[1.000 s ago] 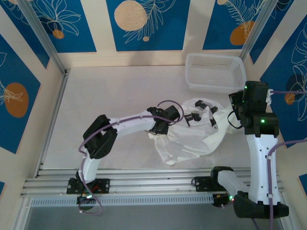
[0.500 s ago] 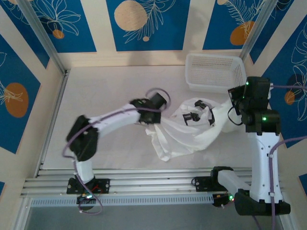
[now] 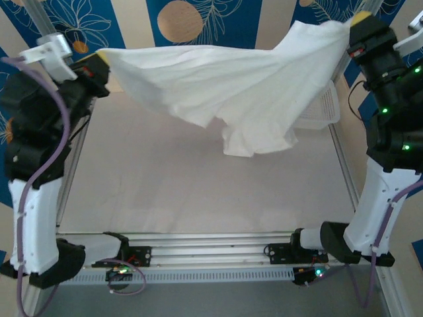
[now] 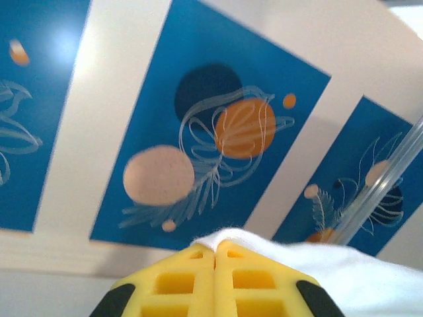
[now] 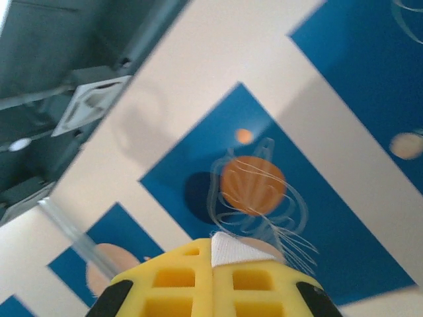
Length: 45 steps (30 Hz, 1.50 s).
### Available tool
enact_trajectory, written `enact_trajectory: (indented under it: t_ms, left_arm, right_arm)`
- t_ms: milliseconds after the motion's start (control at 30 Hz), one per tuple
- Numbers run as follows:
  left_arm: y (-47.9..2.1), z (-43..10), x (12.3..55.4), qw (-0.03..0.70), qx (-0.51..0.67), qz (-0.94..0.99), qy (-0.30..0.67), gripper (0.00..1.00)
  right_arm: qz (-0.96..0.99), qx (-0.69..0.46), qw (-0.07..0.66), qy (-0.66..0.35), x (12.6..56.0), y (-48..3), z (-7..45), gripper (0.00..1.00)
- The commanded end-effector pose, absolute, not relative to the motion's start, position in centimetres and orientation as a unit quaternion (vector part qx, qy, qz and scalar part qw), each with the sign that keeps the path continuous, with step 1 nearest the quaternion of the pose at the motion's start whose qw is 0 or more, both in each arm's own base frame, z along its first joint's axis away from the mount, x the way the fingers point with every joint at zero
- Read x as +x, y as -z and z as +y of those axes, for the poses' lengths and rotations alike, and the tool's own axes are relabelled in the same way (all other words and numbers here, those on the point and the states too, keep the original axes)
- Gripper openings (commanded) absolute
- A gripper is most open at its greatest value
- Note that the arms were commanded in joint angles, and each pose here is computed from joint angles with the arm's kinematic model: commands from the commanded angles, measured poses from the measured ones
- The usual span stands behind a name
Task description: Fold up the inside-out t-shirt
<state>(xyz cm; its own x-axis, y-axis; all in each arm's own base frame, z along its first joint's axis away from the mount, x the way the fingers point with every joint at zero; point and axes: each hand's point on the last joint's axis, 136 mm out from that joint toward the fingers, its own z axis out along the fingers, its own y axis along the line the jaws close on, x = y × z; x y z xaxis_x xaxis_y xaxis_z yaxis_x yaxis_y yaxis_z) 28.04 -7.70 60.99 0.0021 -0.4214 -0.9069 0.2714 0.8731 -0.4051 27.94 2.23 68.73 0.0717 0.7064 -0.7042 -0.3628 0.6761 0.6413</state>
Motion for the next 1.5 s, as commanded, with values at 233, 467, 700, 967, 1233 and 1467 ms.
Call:
enact_trajectory:
  t_ms: [233, 467, 700, 967, 1233, 1467]
  left_arm:
    - [-64.9, -4.9, 22.3, 0.768, -0.052, 0.6, 0.217, 0.0]
    - [-66.7, -5.0, 19.4, 0.765, -0.054, 0.582, 0.27, 0.0]
    - [-61.7, -7.0, 24.2, 0.682, -0.069, 0.675, 0.273, 0.0]
    - [-45.4, -12.0, 32.8, 0.519, -0.079, 0.791, 0.314, 0.0]
    - [-24.8, -13.4, 35.2, 0.313, -0.145, 0.889, 0.302, 0.0]
    - [-14.4, -12.8, 37.9, 0.243, -0.175, 0.905, 0.303, 0.0]
  right_arm:
    - [0.472, 0.094, 0.761, -0.434, 23.7, -75.6, 3.2, 0.0]
    - [0.438, 0.072, 0.781, -0.44, 20.2, -77.6, 3.7, 0.0]
    - [0.499, 0.127, 0.744, -0.427, 24.3, -73.7, 2.7, 0.0]
    - [0.667, 0.223, 0.588, -0.4, 34.6, -57.0, 2.2, 0.0]
    - [0.779, 0.307, 0.443, -0.322, 38.1, -36.9, 1.0, 0.0]
    - [0.825, 0.336, 0.353, -0.285, 39.1, -26.5, 1.5, 0.0]
